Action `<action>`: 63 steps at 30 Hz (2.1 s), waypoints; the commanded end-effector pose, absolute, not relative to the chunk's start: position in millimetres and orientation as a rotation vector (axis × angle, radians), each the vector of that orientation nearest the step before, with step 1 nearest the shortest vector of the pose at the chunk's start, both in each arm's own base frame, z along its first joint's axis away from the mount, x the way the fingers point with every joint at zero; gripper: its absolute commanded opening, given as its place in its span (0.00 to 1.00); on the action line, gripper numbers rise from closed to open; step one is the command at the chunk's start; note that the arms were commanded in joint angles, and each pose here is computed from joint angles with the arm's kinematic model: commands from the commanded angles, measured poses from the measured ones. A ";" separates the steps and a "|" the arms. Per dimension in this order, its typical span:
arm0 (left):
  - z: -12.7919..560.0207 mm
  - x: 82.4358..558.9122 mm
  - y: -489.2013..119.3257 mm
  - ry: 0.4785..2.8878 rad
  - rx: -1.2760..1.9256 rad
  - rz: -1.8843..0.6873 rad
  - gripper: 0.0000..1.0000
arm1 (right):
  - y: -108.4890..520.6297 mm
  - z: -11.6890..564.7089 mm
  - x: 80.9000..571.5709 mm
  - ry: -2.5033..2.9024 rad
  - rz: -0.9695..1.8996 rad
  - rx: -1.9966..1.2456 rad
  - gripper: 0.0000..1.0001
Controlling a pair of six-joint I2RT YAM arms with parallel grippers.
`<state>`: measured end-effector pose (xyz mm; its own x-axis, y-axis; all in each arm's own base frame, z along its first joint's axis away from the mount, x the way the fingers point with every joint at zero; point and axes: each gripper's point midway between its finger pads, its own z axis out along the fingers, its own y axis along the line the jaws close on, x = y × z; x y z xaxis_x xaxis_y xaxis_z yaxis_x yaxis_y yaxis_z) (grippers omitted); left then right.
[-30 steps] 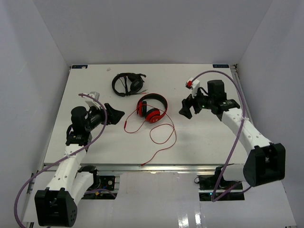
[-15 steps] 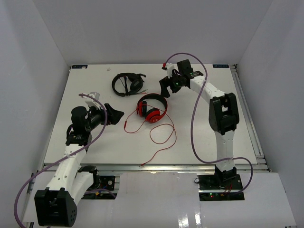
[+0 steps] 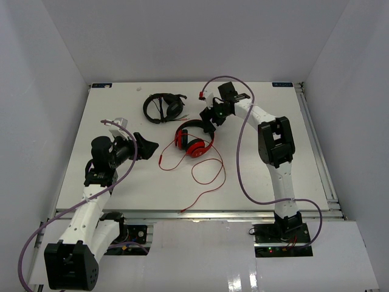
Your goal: Wrap the headphones
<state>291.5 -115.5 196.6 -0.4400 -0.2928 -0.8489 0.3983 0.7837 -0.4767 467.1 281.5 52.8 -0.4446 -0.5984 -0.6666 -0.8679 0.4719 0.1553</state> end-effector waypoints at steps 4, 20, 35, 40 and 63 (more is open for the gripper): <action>213.4 292.2 -117.7 1.830 0.113 -0.780 0.98 | 305.6 34.3 469.5 2.194 0.477 -1.262 0.76; 216.0 288.9 -122.9 1.818 0.097 -0.836 0.98 | 298.6 25.1 453.3 2.218 0.484 -1.297 0.26; 239.6 250.1 -166.7 1.720 0.292 -1.001 0.98 | 243.2 163.0 405.0 2.260 0.521 -0.738 0.08; 271.4 222.0 -185.9 1.629 0.327 -1.079 0.98 | 211.5 209.5 391.8 2.221 0.606 -0.438 0.08; 253.9 196.6 -360.9 1.288 0.654 -0.935 0.98 | 136.5 276.1 384.6 2.136 0.694 0.117 0.08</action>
